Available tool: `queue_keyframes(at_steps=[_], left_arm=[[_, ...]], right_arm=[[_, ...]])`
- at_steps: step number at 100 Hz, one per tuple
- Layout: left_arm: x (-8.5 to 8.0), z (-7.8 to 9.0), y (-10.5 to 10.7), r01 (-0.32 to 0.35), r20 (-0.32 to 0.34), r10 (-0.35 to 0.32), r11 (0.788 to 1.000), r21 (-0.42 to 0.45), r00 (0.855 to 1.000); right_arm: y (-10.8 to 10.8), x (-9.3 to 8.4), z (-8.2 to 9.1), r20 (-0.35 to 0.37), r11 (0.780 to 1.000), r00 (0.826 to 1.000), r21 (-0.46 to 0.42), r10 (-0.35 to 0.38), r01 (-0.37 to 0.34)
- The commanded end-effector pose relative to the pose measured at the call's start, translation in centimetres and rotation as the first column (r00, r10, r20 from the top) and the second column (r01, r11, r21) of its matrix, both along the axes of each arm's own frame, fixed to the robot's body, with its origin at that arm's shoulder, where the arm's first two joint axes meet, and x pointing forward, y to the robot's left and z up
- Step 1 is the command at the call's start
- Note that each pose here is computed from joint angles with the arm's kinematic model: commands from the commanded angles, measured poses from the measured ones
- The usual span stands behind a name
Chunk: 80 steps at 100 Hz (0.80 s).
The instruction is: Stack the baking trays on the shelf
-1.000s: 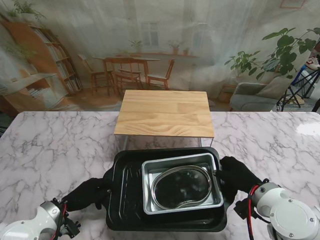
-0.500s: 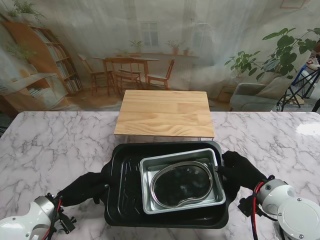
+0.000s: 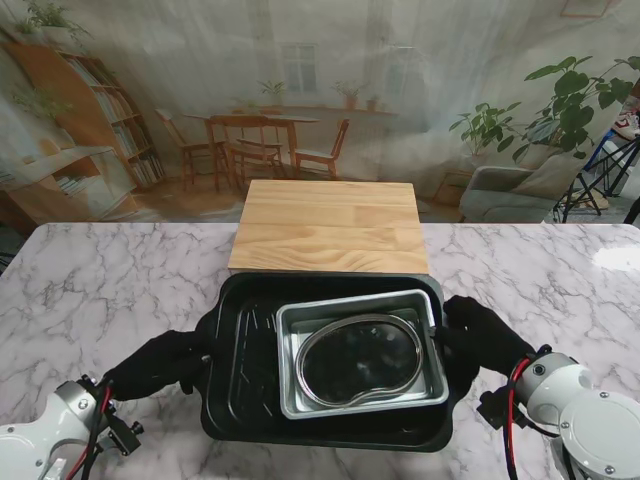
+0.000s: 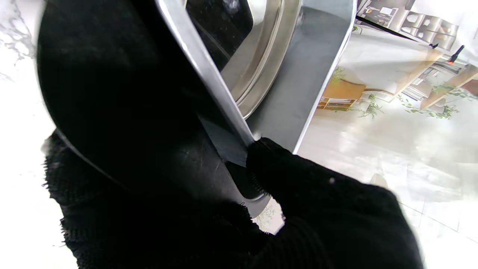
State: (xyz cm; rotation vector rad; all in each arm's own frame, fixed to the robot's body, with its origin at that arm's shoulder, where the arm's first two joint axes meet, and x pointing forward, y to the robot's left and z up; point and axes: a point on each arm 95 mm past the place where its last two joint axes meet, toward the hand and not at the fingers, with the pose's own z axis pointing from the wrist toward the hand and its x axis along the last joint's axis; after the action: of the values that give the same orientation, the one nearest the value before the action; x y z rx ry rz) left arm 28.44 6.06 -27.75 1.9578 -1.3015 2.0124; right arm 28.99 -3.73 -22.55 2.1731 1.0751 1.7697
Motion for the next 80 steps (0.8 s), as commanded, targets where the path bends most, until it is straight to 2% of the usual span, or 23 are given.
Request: queue_keyframes(at_steps=[1, 12, 32, 60, 80], left_arm=[[-2.0, 7.5, -7.3, 0.265, 0.211, -0.239, 0.959, -0.105, 0.948], [-1.9, 8.1, -7.2, 0.281, 0.234, -0.253, 0.955, -0.095, 0.939], [-1.2, 8.9, -7.4, 0.289, 0.259, -0.258, 0.953, -0.087, 0.931], [0.3, 9.2, -8.0, 0.269, 0.264, -0.237, 0.959, -0.092, 0.935], [1.3, 9.1, -8.2, 0.246, 0.272, -0.214, 0.965, -0.089, 0.938]], right_arm=[[5.8, -2.3, 2.7, 0.054, 0.964, 0.972, 0.124, 0.229, -0.234], [5.8, -2.2, 3.0, 0.065, 0.961, 0.969, 0.121, 0.24, -0.247], [6.0, -1.6, 3.6, 0.07, 0.959, 0.967, 0.125, 0.246, -0.253], [6.2, 0.0, 4.9, 0.082, 0.959, 0.968, 0.139, 0.238, -0.247], [6.4, 1.3, 5.2, 0.084, 0.961, 0.97, 0.142, 0.229, -0.239]])
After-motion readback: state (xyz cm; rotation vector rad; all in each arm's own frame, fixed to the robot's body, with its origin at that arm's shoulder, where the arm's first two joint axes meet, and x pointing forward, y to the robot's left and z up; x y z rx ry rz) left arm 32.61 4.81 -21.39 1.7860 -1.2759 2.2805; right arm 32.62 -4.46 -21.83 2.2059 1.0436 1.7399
